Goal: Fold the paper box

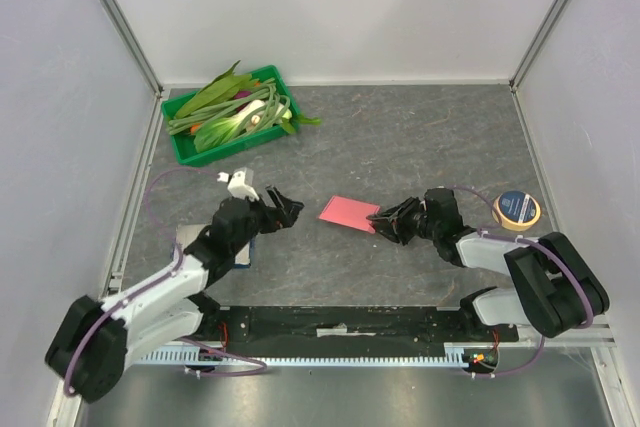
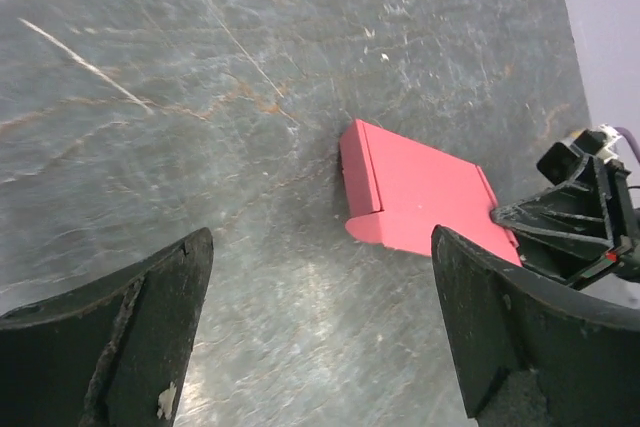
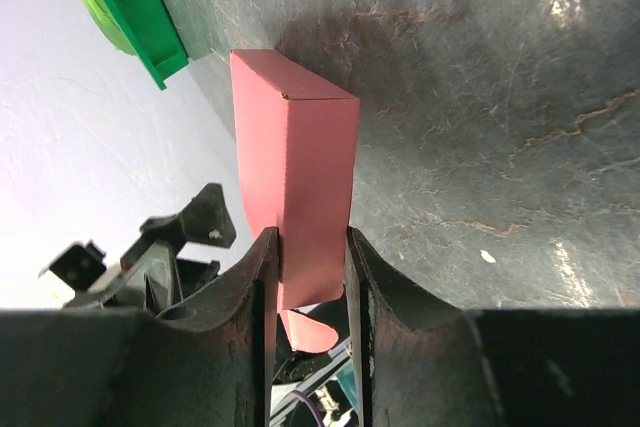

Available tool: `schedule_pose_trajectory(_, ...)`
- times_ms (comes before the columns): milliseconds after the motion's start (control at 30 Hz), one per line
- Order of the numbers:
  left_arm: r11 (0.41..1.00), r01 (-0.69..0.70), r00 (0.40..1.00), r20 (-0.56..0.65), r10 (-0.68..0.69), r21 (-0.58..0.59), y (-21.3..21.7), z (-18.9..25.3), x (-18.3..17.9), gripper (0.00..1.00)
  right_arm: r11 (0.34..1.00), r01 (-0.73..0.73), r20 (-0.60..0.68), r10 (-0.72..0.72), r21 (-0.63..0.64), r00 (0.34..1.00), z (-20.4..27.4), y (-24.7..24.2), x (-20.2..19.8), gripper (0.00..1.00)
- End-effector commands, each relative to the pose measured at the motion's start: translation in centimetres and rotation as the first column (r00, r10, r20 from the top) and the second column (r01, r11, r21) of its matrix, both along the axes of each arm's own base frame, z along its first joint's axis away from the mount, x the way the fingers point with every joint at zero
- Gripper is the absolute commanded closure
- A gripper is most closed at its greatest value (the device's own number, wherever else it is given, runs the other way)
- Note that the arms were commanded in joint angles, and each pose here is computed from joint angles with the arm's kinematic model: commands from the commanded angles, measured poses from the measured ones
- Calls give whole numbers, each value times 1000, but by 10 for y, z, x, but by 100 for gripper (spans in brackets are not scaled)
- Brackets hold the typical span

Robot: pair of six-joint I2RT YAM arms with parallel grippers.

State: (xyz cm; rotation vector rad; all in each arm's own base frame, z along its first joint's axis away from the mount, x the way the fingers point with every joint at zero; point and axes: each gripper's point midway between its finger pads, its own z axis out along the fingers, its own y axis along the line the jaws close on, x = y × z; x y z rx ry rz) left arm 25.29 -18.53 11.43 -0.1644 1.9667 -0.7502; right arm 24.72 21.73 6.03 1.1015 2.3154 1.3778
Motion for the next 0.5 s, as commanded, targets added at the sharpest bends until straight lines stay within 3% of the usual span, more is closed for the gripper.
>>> schedule_pose_trajectory(0,956,181,955,-192,-227,-230,-48,11,-5,4,998,-6,17,5,57,1000,11,4,3,67)
schedule_pose_trajectory(133,896,181,918,-257,-301,-405,-62,10,5,4,998,-9,25,7,59,1000,14,4,4,67)
schedule_pose_trajectory(167,869,191,922,-221,-318,-457,-67,15,12,3,998,-7,23,6,59,1000,13,4,4,67)
schedule_pose_trajectory(267,822,113,884,-322,-340,-558,-75,3,17,1,998,-8,26,7,56,1000,14,4,5,68)
schedule_pose_trajectory(467,647,-43,791,-422,-443,-761,-94,-4,22,1,998,-15,23,14,59,1000,14,4,6,68)
